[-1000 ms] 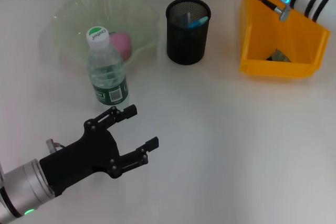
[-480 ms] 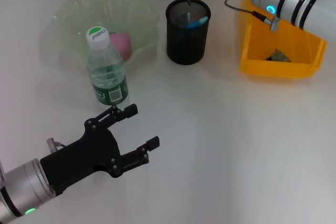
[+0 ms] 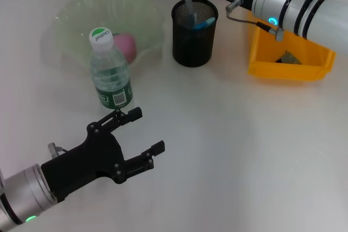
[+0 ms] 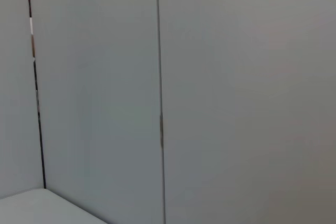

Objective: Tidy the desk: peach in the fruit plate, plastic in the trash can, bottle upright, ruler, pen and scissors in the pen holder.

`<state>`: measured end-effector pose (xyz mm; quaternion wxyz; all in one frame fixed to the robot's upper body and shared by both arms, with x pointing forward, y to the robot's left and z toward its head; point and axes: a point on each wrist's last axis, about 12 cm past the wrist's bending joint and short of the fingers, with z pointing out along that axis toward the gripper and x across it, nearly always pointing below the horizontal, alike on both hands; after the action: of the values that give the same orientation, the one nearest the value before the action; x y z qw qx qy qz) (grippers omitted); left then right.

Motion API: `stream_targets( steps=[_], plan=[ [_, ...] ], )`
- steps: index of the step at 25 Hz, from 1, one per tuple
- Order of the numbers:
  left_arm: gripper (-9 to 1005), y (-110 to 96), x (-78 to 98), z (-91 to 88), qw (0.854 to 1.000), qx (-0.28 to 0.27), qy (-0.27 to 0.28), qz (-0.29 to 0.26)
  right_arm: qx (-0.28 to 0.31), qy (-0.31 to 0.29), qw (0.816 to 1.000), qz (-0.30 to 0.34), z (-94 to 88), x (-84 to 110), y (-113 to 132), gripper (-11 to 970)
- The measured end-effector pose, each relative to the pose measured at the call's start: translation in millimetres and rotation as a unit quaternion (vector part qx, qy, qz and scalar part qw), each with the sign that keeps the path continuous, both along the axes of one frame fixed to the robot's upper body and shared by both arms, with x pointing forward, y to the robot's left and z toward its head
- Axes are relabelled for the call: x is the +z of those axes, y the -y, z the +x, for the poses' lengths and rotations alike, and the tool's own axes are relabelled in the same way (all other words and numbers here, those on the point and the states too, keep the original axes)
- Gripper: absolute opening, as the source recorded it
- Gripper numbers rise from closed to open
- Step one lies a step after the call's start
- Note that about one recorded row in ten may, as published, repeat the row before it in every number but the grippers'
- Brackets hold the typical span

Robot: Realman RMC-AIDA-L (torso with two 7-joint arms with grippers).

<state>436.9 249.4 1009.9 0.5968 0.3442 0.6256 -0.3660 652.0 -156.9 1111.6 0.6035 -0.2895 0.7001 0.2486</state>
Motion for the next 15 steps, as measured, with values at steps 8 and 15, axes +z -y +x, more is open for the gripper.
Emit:
stream_targets(
  steps=[8,15],
  plan=[
    [811,0,-0.1,-1.0,1.000,0.000,-0.001,-0.001,-0.007,0.002,1.000,0.015,-7.6,-4.1,10,314],
    [811,-1,2.8,-0.6,1.000,-0.002,0.004,-0.010,0.010,0.048,0.987,0.154,-47.2,21.7,59,604]
  ],
)
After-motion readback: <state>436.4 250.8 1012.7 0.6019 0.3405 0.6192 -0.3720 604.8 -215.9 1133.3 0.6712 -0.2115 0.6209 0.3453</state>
